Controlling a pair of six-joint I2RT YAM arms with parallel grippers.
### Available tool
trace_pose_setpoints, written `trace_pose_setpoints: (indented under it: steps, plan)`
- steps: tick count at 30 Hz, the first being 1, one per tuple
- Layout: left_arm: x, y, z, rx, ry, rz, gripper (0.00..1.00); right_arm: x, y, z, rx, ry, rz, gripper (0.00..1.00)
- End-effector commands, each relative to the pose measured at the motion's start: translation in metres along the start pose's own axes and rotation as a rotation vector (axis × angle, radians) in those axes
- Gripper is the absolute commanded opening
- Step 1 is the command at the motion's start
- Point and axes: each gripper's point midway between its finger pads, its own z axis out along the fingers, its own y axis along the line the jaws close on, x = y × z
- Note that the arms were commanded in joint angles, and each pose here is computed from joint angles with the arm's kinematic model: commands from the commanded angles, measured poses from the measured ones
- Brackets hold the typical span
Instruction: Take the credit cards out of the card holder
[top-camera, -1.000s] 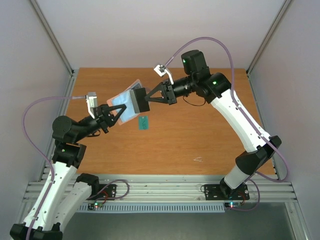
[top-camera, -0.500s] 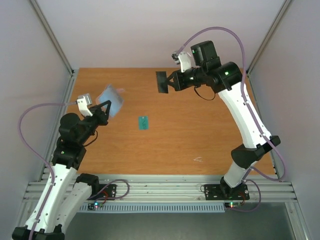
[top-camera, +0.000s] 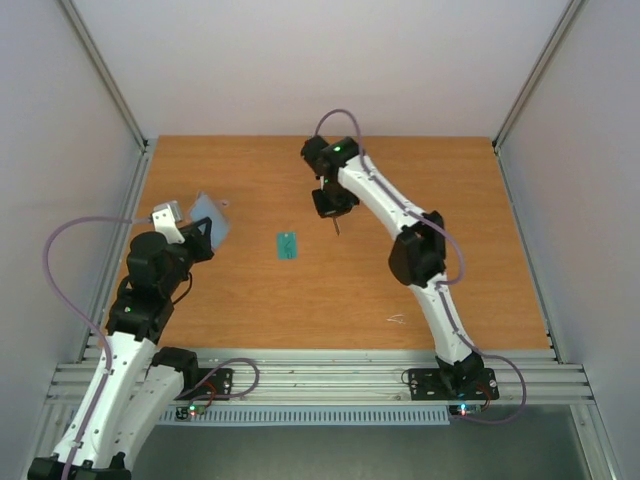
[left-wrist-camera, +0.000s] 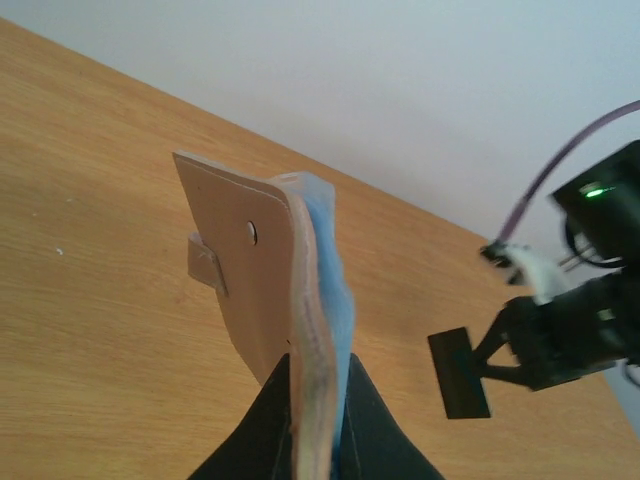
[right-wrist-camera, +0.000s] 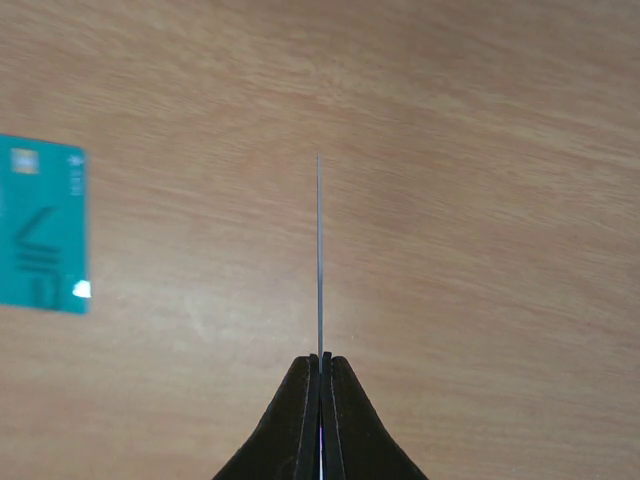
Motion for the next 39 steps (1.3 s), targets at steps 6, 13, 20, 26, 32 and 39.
trace_pose_setpoints:
  steps: [6, 13, 20, 26, 32, 39]
  plan:
    - [-0.011, 0.003, -0.004, -0.012, -0.064, 0.016, 0.0, 0.023, -0.002, 0.034, 0.22, 0.105, 0.136, 0.01]
    - [-0.009, 0.004, -0.002, -0.005, -0.065, 0.006, 0.0, 0.037, 0.011, 0.058, 0.186, 0.185, 0.328, 0.01]
    - [-0.008, 0.004, -0.004, -0.001, -0.071, -0.006, 0.0, 0.026, -0.002, 0.074, 0.291, 0.132, 0.354, 0.01]
    - [-0.006, 0.006, -0.003, -0.01, -0.068, -0.014, 0.0, 0.027, 0.004, 0.081, 0.288, 0.136, 0.335, 0.01]
    - [-0.005, 0.006, -0.003, -0.005, -0.068, -0.025, 0.0, 0.037, 0.02, 0.096, 0.248, 0.185, 0.345, 0.01]
    - [-0.005, 0.005, -0.003, 0.002, -0.069, -0.026, 0.0, 0.031, 0.034, 0.106, 0.176, 0.185, 0.371, 0.01]
